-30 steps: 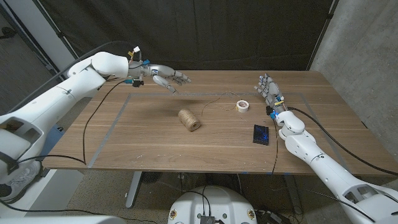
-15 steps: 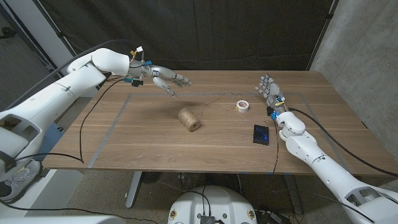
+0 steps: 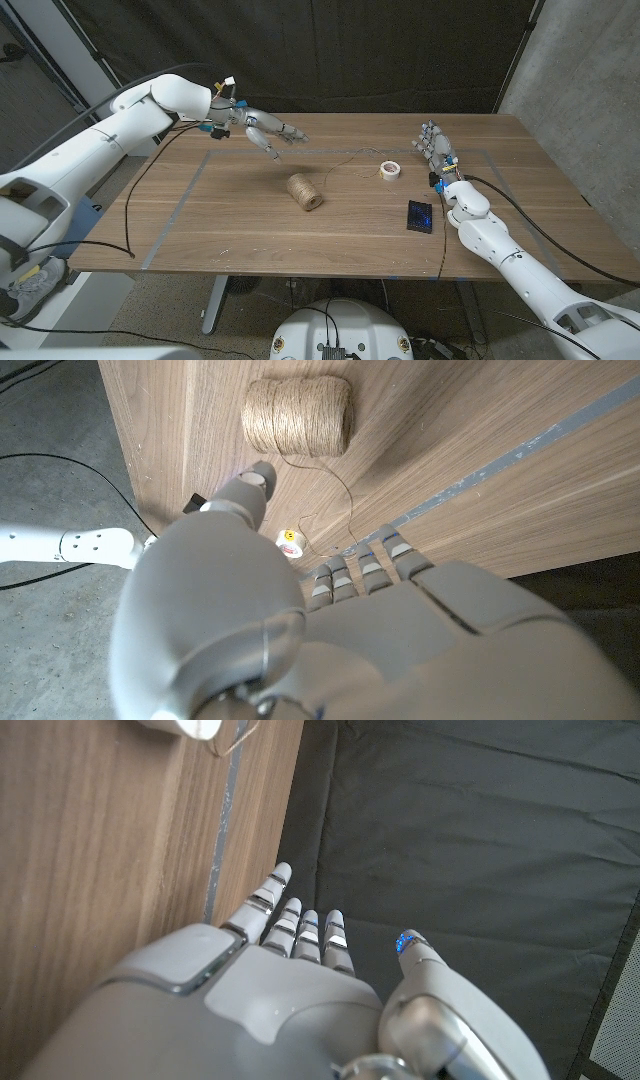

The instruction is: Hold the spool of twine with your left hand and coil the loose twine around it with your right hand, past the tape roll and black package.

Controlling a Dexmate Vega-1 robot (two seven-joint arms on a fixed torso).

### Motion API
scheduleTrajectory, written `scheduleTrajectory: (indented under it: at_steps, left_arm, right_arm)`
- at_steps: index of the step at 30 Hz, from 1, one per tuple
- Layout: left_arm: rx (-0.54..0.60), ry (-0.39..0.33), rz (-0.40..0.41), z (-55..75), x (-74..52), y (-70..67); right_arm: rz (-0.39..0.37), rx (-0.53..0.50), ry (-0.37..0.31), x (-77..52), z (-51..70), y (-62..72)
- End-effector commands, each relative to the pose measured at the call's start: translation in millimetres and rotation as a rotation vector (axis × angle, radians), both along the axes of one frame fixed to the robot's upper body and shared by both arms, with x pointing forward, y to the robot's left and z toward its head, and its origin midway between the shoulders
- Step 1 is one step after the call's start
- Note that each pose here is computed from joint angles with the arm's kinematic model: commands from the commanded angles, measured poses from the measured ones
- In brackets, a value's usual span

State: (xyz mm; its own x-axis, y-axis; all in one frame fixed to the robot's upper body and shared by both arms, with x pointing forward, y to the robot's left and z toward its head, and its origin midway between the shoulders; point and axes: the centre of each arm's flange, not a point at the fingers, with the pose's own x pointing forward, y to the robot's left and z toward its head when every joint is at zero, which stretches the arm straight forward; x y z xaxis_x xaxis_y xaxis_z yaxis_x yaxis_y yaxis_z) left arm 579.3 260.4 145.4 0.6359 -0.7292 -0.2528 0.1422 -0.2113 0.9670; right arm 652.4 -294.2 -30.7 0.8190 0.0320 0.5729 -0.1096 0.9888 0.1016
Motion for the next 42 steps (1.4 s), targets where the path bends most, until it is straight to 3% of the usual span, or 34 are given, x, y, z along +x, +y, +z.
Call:
scheduleTrajectory:
  at_steps: [1,24,42]
  left_arm:
    - [0.069,-0.011,-0.001,-0.4,3.2,-7.4]
    - [0.201,-0.047,-0.06,-3.8,7.4,-27.2]
    - [0.278,-0.088,-0.097,-3.2,13.4,-34.8]
  right_arm:
    - [-0.013,0.026,-0.007,0.4,-0.8,-0.4]
    - [-0.04,0.077,-0.022,0.1,-2.1,-0.3]
    - [-0.063,0.11,-0.012,2.9,-5.5,-1.7]
